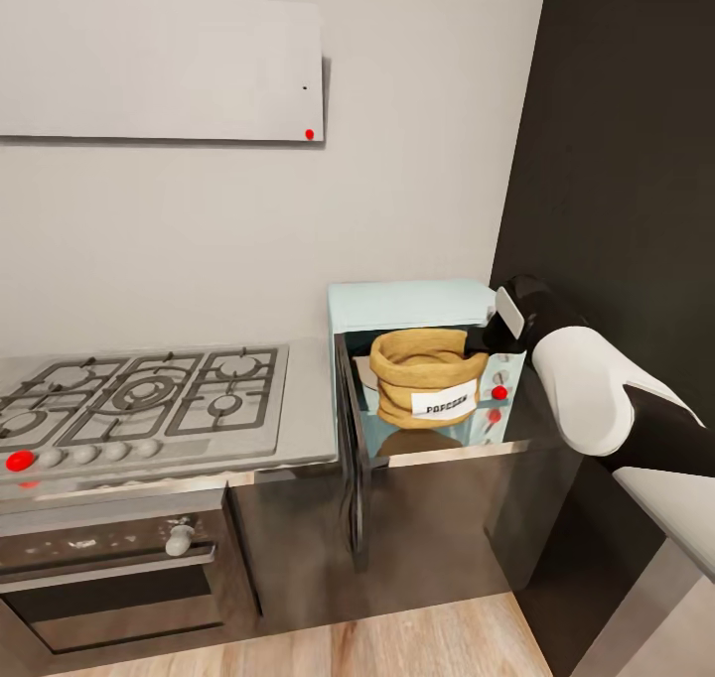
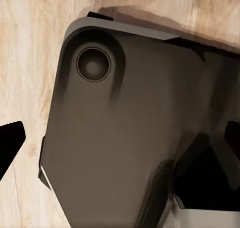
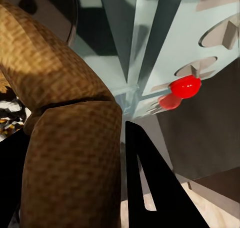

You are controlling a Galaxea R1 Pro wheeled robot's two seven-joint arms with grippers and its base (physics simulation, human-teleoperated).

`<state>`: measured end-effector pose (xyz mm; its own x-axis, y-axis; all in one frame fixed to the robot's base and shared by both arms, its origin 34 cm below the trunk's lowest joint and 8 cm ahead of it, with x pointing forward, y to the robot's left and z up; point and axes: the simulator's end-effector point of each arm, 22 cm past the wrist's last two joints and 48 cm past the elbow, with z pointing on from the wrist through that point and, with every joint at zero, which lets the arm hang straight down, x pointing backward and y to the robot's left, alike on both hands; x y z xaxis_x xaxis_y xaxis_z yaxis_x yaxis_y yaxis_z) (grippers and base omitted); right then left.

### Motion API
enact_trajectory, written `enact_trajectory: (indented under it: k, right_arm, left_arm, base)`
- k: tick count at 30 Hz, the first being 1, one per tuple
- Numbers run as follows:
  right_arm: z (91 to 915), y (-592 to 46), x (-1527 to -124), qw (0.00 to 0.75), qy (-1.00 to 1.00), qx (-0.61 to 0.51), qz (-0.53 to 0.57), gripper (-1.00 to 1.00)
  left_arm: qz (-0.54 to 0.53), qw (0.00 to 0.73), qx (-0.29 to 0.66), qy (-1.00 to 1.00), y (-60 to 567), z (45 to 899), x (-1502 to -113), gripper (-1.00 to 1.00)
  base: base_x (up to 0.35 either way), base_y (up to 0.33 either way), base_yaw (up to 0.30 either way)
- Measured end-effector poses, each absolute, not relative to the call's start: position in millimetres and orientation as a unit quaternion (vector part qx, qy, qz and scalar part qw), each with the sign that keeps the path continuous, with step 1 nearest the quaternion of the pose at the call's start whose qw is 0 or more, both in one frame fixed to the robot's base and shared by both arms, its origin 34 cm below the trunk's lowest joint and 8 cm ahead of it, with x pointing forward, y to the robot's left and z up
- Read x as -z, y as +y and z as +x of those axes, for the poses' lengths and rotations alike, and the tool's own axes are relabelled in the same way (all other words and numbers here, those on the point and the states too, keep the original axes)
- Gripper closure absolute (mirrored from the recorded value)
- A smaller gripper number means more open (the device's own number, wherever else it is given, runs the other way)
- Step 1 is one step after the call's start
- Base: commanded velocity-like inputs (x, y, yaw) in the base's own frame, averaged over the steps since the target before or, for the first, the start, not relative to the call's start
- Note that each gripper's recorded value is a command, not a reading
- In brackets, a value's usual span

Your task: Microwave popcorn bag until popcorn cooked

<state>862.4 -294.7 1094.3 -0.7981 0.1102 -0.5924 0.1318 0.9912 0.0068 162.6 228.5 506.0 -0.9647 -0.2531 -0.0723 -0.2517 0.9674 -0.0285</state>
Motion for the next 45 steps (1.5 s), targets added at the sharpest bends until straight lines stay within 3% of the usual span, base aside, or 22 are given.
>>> enact_trajectory:
  k: [15, 45]
  right_arm:
    - [853.6, -288.3, -1072.4, 0.284, 0.957, 0.016, 0.055, 1.00]
    - [849.7, -309.1, -1069.7, 0.290, 0.954, 0.020, 0.072, 1.00]
  left_arm:
    - [-0.125, 0.036, 0.009, 0.991, 228.9, 160.5, -506.0, -1.00]
    - [-0.126, 0.038, 0.010, 0.991, 228.1, 161.0, -506.6, -1.00]
  base:
    - [0.249, 0.000, 0.000]
    - [0.005, 0.030, 0.000]
